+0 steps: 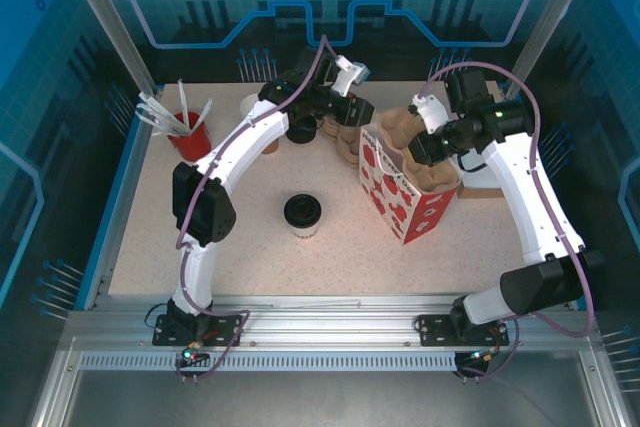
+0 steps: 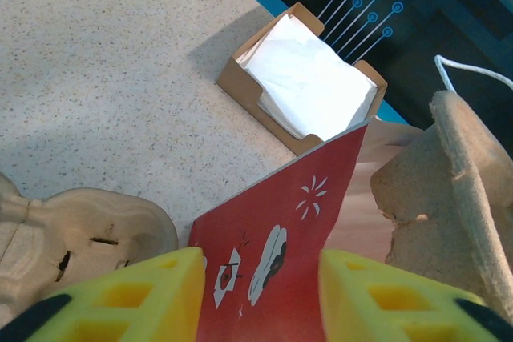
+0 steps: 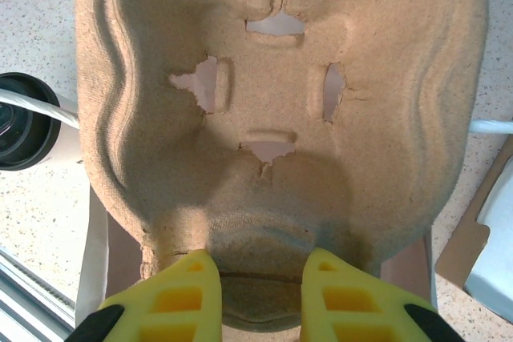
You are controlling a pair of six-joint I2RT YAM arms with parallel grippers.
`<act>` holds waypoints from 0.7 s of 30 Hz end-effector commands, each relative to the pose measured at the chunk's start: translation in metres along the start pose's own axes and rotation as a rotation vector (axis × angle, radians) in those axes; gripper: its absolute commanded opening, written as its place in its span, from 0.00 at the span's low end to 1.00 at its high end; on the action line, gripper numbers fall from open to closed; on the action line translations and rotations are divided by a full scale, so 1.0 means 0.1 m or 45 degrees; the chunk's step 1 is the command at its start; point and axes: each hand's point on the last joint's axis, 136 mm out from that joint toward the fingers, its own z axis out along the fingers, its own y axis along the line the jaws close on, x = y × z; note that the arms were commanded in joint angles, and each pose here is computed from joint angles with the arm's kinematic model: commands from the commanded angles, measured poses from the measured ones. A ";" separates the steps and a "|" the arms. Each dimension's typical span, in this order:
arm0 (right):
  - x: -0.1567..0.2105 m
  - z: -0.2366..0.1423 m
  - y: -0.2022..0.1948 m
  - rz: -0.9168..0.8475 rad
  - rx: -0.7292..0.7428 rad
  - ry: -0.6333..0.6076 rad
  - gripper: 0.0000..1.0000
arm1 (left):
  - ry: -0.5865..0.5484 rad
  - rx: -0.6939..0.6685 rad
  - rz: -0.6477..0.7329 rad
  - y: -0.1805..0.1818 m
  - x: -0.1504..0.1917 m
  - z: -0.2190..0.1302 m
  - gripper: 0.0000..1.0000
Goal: Pack the takeout coffee
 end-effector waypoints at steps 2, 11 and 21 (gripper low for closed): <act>0.03 -0.07 0.01 0.016 -0.021 0.012 0.12 | -0.150 0.033 0.023 -0.30 -0.38 -0.46 0.54; 0.03 -0.05 0.01 0.014 -0.023 0.008 0.12 | -0.284 -0.003 -0.029 -0.56 -0.30 -0.95 0.65; 0.04 -0.05 0.00 0.013 -0.018 0.012 0.12 | -0.276 0.250 -0.159 -1.33 0.27 -1.18 0.74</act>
